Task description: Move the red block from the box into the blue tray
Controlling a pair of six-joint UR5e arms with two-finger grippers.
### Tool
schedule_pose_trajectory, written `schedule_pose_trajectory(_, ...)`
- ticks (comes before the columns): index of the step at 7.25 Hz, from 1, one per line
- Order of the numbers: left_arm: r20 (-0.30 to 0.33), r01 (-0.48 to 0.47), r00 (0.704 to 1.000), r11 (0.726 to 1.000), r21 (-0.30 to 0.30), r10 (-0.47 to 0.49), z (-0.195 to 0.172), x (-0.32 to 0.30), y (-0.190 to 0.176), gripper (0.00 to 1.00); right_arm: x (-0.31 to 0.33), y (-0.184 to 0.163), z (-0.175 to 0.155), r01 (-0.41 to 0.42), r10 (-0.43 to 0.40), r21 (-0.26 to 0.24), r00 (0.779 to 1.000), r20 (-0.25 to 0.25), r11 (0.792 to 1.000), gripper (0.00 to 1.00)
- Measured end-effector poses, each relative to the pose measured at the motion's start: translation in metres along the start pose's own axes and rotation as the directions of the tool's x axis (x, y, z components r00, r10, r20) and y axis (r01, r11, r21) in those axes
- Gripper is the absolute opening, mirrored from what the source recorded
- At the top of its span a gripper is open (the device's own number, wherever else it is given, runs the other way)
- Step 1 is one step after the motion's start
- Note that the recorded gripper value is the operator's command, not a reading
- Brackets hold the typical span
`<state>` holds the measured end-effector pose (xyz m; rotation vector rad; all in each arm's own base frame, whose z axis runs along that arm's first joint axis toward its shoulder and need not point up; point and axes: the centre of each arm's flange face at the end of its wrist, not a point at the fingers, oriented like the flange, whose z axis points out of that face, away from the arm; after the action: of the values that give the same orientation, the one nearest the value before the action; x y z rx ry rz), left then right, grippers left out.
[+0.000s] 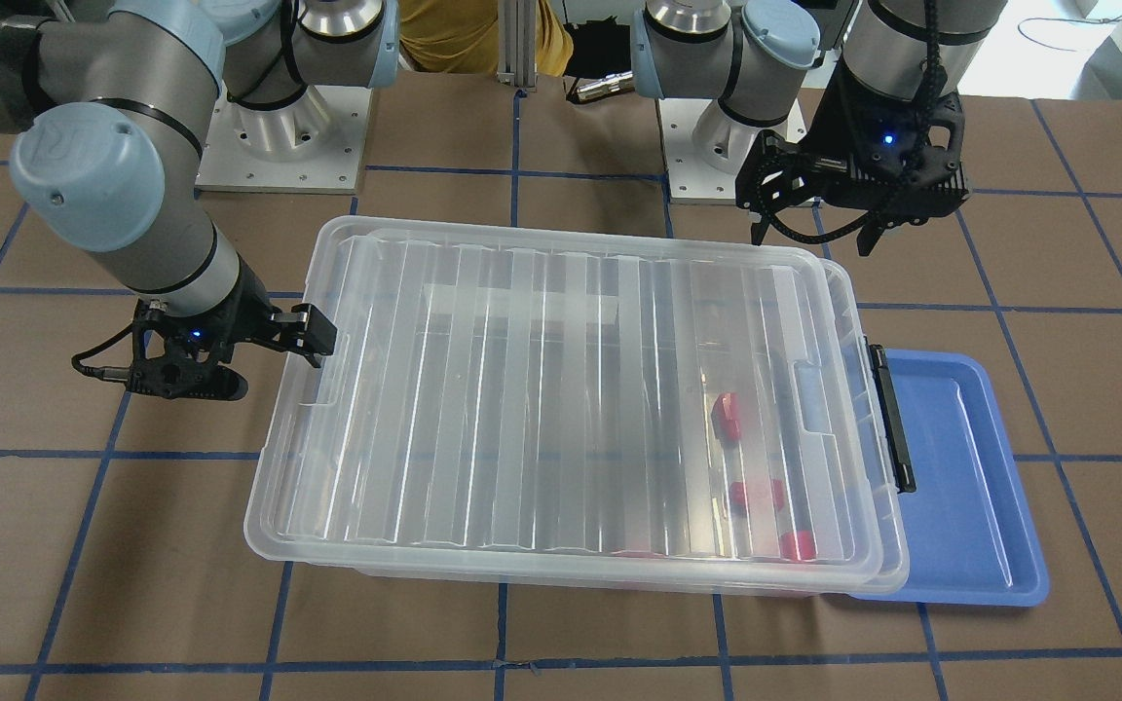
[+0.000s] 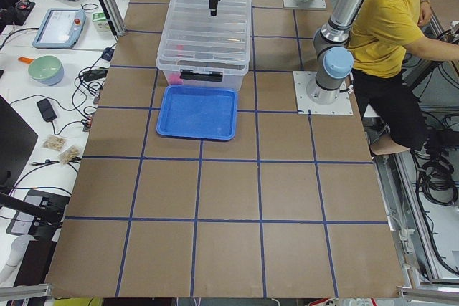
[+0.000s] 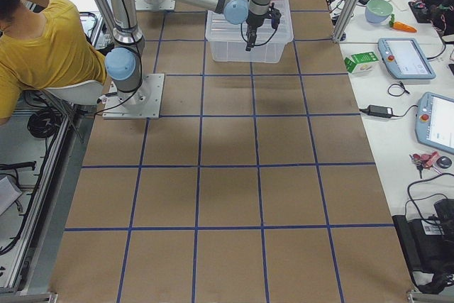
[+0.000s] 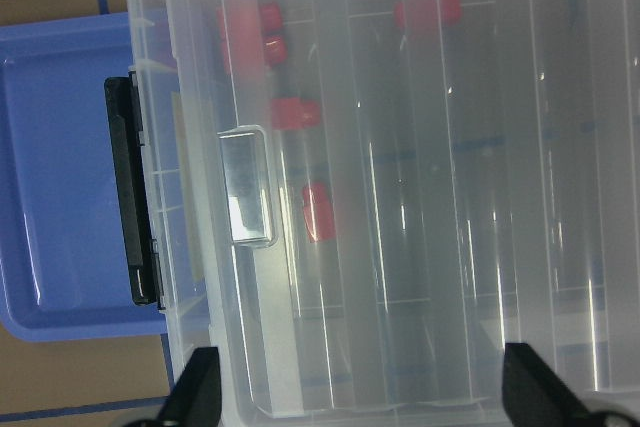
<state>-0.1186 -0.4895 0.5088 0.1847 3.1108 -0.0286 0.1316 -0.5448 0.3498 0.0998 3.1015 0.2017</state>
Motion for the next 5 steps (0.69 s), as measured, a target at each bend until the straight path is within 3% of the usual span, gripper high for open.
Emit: schedule_pose_trajectory(5, 0.0, 0.066, 0.998, 0.998, -0.014, -0.066, 0.0055, -0.0033, -0.0004, 1.0, 0.0069, -0.0038, 0.0066, 0.034, -0.034, -0.008, 0.999, -0.014, 0.999, 1.0)
